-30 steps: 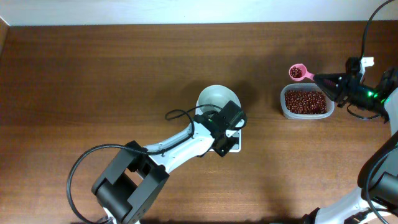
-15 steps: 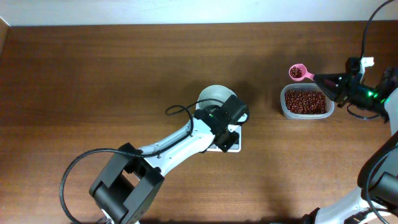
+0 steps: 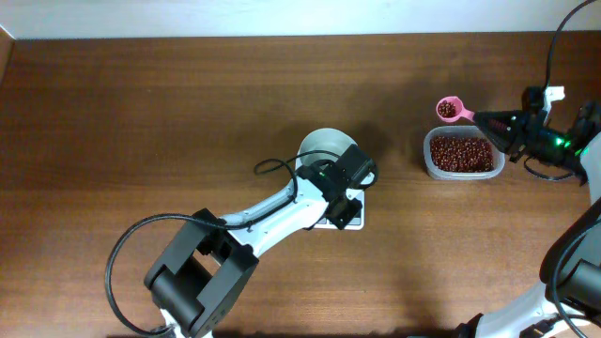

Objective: Scoop and weigh 50g on scale

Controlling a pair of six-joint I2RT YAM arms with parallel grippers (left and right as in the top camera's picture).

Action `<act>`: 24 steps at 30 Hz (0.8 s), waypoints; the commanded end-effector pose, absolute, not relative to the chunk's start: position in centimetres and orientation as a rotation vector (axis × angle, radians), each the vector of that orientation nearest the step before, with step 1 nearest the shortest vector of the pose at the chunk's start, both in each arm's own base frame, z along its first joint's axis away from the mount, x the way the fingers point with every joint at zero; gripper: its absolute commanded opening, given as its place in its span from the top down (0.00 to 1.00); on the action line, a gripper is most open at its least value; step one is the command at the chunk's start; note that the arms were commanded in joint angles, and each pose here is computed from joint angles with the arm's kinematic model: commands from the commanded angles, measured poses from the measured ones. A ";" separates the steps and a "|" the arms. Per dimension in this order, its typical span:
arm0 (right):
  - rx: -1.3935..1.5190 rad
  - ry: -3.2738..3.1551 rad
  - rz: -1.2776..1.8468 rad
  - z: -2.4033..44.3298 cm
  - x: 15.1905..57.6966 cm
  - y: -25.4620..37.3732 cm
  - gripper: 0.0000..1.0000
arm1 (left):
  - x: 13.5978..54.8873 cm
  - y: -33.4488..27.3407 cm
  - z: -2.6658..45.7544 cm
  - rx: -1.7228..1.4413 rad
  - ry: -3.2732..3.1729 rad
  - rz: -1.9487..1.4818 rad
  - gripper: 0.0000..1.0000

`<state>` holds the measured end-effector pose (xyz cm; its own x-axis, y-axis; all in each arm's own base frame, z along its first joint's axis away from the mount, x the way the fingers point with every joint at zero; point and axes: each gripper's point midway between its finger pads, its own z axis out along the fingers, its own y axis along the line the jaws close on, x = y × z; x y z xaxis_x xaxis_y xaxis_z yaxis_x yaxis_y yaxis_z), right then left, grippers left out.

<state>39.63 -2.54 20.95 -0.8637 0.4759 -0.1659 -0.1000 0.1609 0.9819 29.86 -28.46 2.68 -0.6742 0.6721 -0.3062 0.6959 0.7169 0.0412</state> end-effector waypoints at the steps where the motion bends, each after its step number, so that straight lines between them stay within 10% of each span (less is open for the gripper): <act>1: 0.351 2.011 1.764 20.5 39.7 -2.0 0.96 | 29.7 -28.5 2.3 1.105 2.620 -0.097 1.00; 24: 0.351 2.011 1.764 20.5 39.7 -2.0 0.96 | 29.3 -28.0 2.0 1.114 2.625 -0.022 1.00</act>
